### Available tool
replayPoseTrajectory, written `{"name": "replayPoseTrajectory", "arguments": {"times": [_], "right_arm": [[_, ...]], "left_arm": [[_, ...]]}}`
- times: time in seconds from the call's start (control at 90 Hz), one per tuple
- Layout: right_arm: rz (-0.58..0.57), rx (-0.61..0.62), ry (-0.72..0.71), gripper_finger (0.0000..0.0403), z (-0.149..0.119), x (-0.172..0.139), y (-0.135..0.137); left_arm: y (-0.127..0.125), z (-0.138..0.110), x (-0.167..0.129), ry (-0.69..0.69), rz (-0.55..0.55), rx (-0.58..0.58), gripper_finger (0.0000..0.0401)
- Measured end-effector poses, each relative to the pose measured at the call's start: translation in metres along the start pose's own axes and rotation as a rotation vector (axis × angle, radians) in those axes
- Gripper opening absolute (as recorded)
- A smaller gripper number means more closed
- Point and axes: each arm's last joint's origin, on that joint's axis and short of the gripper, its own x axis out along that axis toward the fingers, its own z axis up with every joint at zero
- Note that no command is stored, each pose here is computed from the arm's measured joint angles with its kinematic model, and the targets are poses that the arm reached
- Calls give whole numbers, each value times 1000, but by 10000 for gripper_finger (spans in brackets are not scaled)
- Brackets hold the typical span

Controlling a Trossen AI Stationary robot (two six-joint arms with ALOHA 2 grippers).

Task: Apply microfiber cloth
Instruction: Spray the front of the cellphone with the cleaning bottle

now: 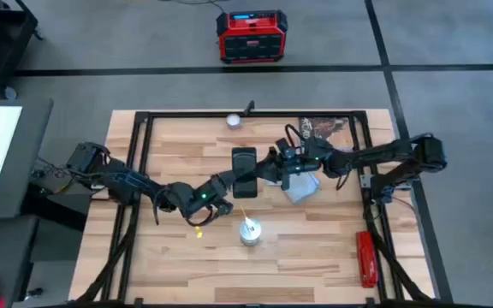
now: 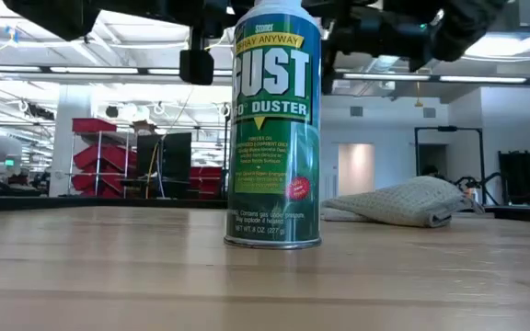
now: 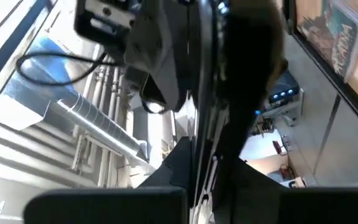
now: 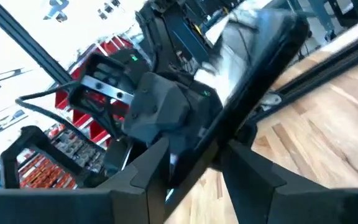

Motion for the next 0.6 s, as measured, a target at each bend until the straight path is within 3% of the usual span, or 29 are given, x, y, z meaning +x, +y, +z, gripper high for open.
{"name": "replayPoseTrajectory", "arguments": {"times": [0.211, 0.6], "right_arm": [[43, 4, -6, 121, 2, 13, -6], [-6, -72, -12, 119, 24, -16, -2]], "left_arm": [[0, -1, 0, 24, -12, -6, 2], [2, -2, -2, 56, -14, -23, 2]]}}
